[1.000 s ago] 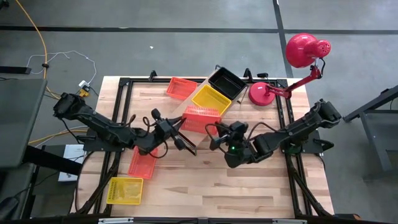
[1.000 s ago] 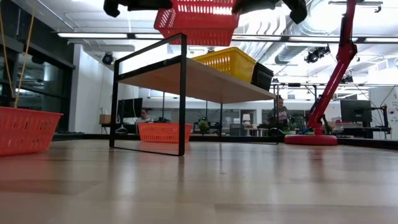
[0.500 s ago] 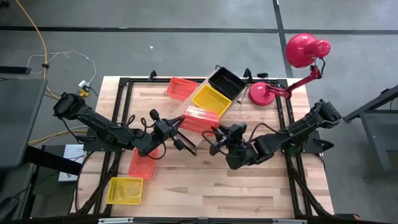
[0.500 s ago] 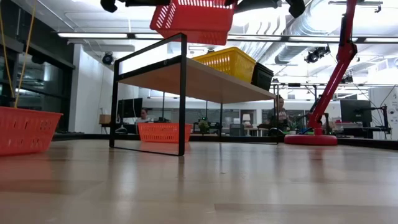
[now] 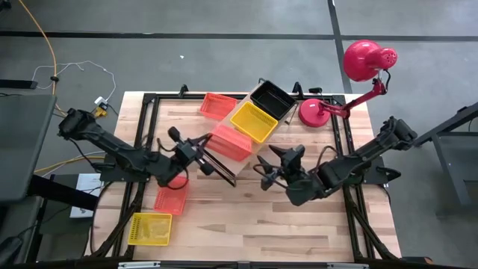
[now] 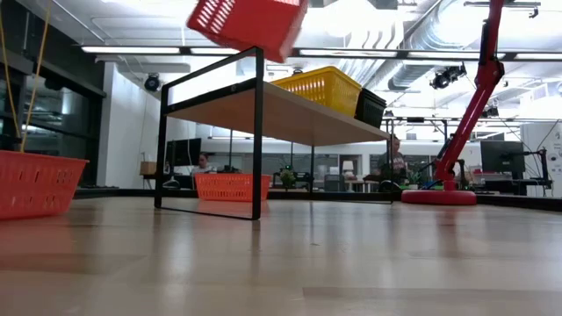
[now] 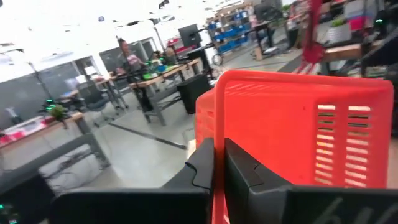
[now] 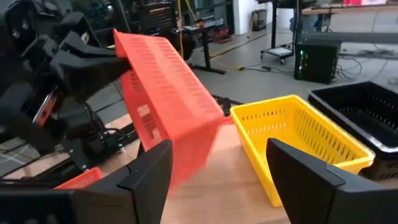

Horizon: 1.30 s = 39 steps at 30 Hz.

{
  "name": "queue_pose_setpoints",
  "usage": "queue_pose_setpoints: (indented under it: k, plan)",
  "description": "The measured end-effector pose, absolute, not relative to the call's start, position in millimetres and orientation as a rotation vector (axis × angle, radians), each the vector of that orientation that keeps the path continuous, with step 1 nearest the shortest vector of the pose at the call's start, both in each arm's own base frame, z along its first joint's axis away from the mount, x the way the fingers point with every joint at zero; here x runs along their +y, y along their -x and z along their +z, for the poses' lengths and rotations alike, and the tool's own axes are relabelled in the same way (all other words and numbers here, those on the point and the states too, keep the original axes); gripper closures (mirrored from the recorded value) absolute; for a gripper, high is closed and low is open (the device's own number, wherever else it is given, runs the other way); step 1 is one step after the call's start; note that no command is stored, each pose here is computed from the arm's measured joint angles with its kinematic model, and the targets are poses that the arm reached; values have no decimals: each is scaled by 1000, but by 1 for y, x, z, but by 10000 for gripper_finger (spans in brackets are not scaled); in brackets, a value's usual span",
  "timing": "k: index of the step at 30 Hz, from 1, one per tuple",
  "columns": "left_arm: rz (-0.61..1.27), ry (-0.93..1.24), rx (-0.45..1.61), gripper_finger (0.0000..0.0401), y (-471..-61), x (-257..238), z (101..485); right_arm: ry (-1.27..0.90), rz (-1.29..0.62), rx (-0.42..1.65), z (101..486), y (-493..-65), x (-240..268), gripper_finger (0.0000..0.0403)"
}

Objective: Stack baskets on shelf by color
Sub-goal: Put the bottom right orange basket on the shelf

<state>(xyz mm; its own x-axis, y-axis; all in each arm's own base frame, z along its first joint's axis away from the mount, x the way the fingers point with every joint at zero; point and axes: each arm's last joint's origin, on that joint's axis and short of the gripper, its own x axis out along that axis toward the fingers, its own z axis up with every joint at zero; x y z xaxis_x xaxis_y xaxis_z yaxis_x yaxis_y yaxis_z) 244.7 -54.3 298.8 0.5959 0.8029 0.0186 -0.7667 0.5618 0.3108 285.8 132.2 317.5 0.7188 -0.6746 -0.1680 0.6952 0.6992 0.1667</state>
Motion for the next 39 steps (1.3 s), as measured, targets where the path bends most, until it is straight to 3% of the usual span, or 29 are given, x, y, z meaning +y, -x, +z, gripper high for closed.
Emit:
queue_pose_setpoints:
  k: [6, 11, 23, 31, 39]
  plan:
    - [902, -295, 124, 401, -220, -54, 320, -165, -705, 114, 332, -267, 140, 155]
    - [650, -155, 118, 401, -213, -49, 338, -138, -698, 117, 338, -256, 141, 155]
    - [540, 113, 406, 401, -232, 28, 365, -99, -688, 168, 334, -251, 138, 155]
    - [576, 381, 598, 401, -242, 63, 353, -87, -680, 187, 332, -251, 138, 155]
    - [663, 514, 722, 401, -260, 72, 324, -86, -670, 196, 332, -251, 138, 155]
